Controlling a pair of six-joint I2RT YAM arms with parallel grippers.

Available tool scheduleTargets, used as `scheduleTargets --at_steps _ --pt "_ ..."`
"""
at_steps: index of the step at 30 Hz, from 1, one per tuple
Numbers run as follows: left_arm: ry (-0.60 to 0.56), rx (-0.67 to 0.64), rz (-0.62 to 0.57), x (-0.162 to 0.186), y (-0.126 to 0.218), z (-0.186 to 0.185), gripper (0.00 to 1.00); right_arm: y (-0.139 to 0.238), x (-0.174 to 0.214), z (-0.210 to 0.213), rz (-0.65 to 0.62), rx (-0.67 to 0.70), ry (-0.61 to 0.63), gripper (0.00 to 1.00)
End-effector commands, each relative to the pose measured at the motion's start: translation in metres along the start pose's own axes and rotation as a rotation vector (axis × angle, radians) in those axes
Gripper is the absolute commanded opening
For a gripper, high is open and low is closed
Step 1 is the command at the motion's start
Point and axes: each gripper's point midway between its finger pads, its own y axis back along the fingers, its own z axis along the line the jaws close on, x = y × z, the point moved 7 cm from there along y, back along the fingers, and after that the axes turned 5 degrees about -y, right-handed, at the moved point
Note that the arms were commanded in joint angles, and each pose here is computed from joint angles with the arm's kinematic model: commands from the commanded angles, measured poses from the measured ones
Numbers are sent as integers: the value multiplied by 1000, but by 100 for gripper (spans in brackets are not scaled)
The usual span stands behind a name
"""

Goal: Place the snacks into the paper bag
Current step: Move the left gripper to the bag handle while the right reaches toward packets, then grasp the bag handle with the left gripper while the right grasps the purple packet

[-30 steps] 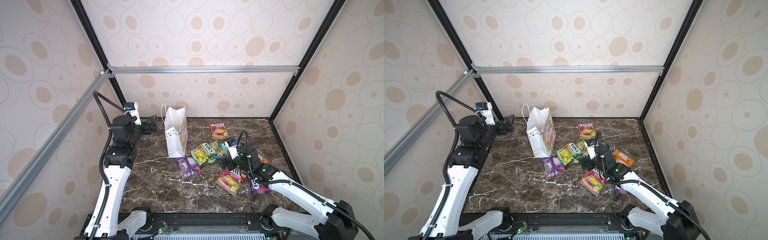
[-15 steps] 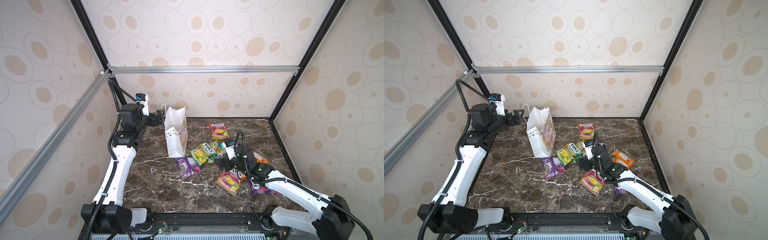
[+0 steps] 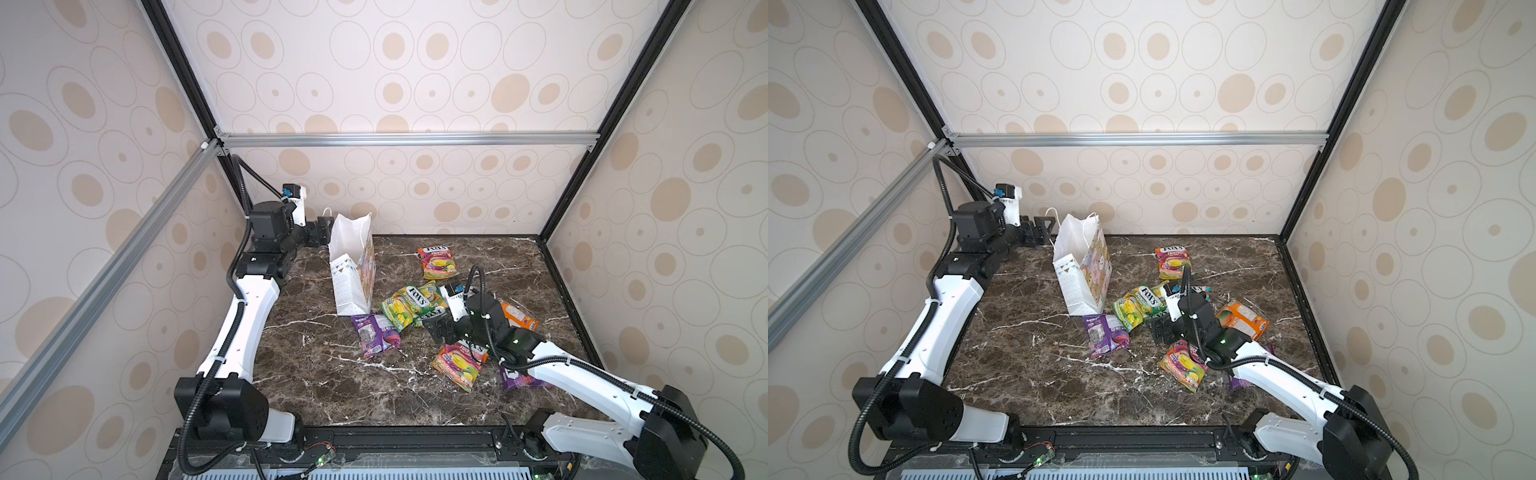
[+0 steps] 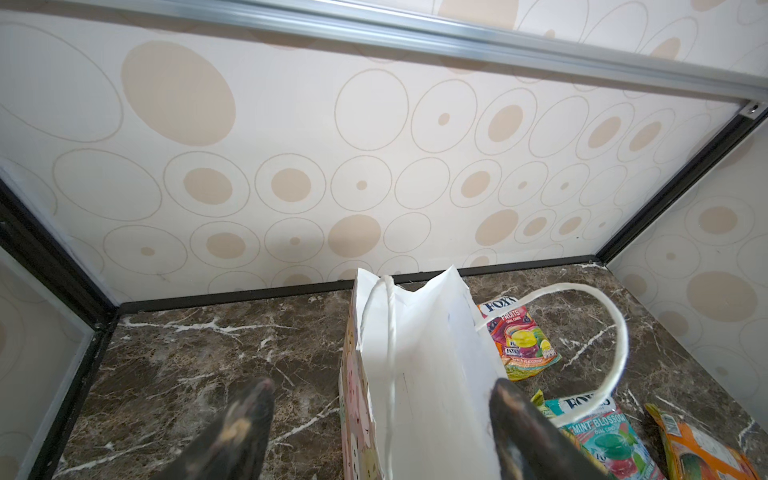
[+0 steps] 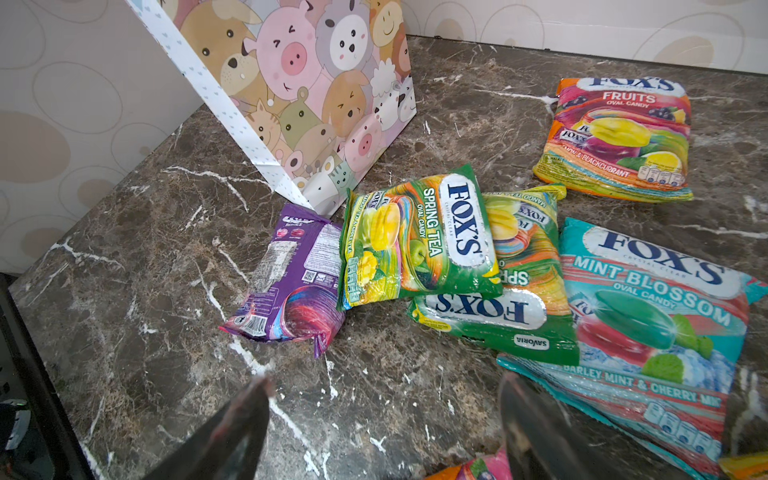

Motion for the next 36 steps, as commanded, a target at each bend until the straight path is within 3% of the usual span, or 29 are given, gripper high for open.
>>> scheduleTargets --at_steps 1,5,10,14,17,24,31,36 --pt "-33 8 -14 -8 -2 -1 79 0 -3 4 4 -11 -10 86" --pt "-25 4 -3 1 -6 1 77 2 0 7 -4 -33 -22 85" --pt "-20 33 -7 5 -9 -2 68 5 3 4 -7 -10 -29 85" --pt "-10 109 -13 10 -12 -8 53 6 6 2 3 -4 -41 84" --pt "-4 95 -2 12 -15 -5 45 4 9 4 39 -19 -59 84" --pt "-9 65 2 12 -13 -2 14 -10 27 18 116 -110 -135 86" --pt "-21 57 -5 11 -9 -2 2 -20 52 27 194 -126 -162 86" --pt "-30 40 -9 11 -4 0 2 -36 69 26 233 -143 -186 86"
